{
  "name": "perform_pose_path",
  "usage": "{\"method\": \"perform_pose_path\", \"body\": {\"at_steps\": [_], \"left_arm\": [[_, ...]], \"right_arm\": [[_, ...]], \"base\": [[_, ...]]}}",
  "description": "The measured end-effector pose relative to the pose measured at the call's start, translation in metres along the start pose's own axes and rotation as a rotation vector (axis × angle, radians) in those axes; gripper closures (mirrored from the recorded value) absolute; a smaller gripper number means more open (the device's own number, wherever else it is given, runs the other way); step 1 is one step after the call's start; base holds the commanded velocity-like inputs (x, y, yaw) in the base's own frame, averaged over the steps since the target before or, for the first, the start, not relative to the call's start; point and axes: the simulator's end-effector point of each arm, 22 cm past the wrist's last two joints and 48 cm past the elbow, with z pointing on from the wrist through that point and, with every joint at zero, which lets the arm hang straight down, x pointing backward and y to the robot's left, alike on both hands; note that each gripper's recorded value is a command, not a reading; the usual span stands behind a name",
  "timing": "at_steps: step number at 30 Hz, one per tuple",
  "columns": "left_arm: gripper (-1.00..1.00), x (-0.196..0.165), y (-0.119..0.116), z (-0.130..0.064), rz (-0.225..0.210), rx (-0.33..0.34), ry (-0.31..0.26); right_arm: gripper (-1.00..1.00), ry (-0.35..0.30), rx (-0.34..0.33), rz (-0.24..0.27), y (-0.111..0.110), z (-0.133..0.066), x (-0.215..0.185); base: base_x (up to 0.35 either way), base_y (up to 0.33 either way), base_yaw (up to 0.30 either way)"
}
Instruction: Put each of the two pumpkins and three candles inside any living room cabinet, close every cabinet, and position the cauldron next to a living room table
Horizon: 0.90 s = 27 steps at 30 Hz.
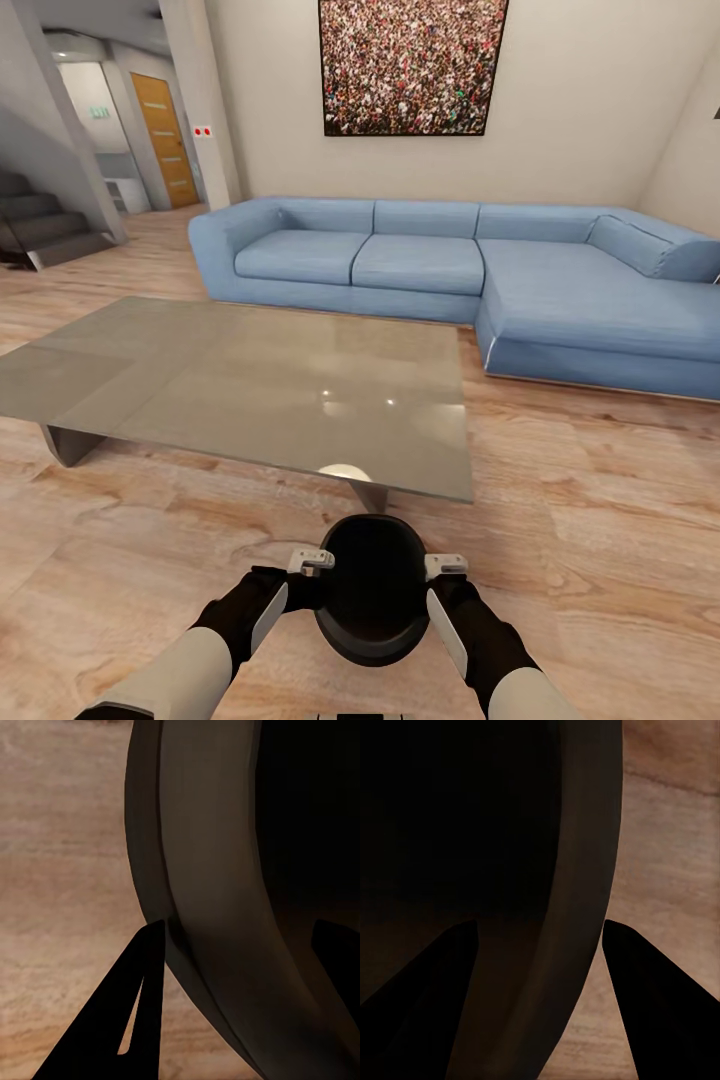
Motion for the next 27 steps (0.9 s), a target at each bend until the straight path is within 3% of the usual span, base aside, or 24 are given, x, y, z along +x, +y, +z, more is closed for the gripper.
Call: {"method": "perform_pose_path", "body": {"at_steps": [27], "left_arm": [[1.0,0.016,0.002,0.014,-0.01,0.003,0.036]], "right_arm": [[1.0,0.037,0.0,0.0,0.0,0.014,0.015]], "base": [[0.002,0.0,0.0]]}}
